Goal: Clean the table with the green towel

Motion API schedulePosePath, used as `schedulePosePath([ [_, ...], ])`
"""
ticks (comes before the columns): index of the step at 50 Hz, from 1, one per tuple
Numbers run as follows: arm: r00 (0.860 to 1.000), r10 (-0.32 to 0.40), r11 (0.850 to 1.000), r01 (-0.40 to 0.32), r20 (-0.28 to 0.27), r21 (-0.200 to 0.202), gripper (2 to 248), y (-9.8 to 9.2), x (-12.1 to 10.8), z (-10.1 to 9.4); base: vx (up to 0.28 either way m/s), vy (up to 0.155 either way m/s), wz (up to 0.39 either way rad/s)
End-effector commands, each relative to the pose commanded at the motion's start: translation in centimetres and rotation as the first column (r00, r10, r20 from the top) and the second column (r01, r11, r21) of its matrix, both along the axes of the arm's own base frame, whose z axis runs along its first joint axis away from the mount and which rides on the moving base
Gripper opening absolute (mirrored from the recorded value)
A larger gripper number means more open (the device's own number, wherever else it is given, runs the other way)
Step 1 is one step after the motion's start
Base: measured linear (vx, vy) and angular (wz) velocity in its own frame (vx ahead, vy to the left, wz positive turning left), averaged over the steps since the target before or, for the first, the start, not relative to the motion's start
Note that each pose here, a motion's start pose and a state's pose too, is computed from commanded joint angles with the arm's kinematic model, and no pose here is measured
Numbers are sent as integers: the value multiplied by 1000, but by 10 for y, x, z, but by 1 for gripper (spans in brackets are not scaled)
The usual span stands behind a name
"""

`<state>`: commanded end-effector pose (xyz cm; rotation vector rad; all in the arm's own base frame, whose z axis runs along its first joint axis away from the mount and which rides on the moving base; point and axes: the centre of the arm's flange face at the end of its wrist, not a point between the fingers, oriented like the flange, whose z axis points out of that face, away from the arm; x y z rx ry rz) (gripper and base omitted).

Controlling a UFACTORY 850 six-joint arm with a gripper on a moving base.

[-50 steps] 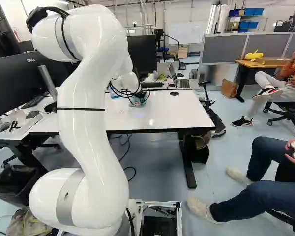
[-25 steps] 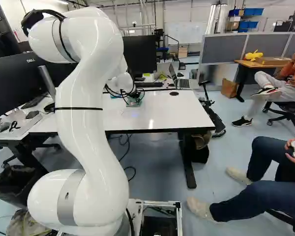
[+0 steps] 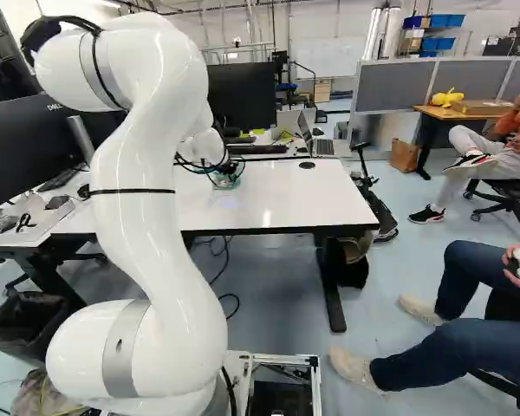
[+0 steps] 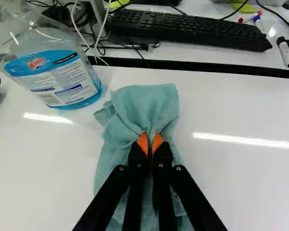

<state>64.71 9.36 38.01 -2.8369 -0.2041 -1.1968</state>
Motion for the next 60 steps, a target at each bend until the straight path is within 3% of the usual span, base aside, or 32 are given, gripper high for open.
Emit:
schedulePosePath([
  [10,1000,2,1000,-2,-13,-2,31,-1,-17,2,0,0,0],
  [20,1000,-17,1000,17,-20,-3,31,-14,-24,3,0,0,0],
  [60,993,-116,993,116,-25,-4,31,-77,-26,3,0,0,0],
])
